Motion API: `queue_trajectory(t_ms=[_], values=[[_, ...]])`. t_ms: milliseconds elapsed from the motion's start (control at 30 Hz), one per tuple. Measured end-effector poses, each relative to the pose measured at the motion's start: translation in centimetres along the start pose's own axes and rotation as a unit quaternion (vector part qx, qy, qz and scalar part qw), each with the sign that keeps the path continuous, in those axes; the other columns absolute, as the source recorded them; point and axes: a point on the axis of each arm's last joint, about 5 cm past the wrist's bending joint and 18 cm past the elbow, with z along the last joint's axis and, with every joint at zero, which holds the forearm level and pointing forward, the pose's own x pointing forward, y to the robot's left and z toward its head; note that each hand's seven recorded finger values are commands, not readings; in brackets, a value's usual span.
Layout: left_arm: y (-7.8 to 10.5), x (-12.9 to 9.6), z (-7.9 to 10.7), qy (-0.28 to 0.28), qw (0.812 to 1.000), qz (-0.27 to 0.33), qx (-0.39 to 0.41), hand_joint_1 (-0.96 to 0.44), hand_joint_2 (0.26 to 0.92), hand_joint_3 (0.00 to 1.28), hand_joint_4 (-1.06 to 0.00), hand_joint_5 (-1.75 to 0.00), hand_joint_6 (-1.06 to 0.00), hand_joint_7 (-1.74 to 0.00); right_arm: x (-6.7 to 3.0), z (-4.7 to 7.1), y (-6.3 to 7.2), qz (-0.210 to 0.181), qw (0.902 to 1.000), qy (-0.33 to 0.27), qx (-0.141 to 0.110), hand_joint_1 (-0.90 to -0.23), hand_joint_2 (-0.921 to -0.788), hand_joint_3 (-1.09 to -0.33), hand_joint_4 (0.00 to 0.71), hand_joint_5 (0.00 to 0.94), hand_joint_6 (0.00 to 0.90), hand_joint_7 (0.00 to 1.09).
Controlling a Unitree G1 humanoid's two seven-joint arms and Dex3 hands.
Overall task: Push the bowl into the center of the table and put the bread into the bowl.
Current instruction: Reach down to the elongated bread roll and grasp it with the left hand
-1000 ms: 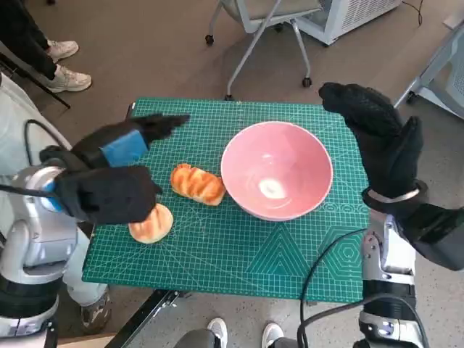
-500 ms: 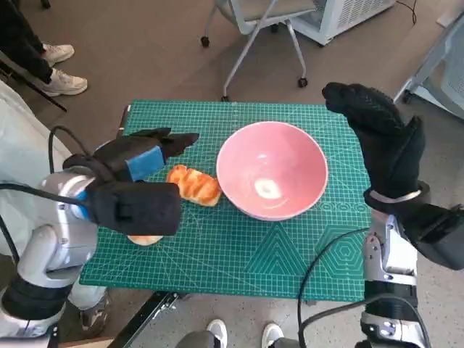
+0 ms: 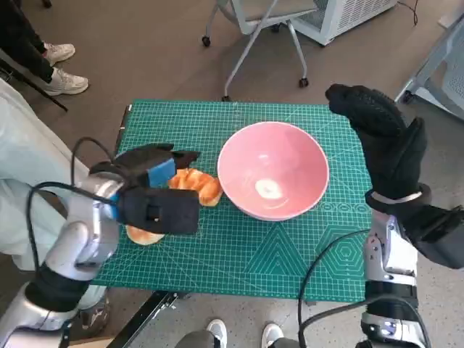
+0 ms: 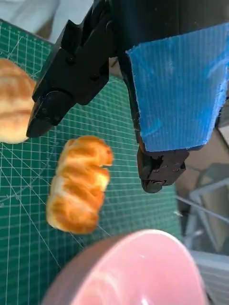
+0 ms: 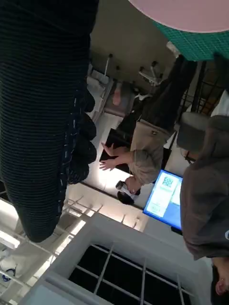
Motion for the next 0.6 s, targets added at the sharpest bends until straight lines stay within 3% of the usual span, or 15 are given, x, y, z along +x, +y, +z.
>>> queue_trajectory(t_ms=[167, 600], values=[[0.0, 1.1, 0.4, 0.008, 1.000, -0.011, 0.003, -0.30, 0.683, 0.00, -0.19, 0.00, -0.29, -0.01, -0.07, 0.0, -0.1, -0.001, 1.0000, 0.001, -0.002, -0.657, -0.921, -0.774, 0.194, 0.003, 0.060, 0.55], [0.3, 4.2, 0.6, 0.015, 0.998, -0.032, -0.045, -0.09, 0.716, 0.02, -0.20, -0.01, -0.31, -0.01, -0.23, -0.1, -0.2, -0.001, 1.0000, 0.003, 0.000, -0.667, -0.921, -0.770, 0.194, 0.002, 0.073, 0.53]])
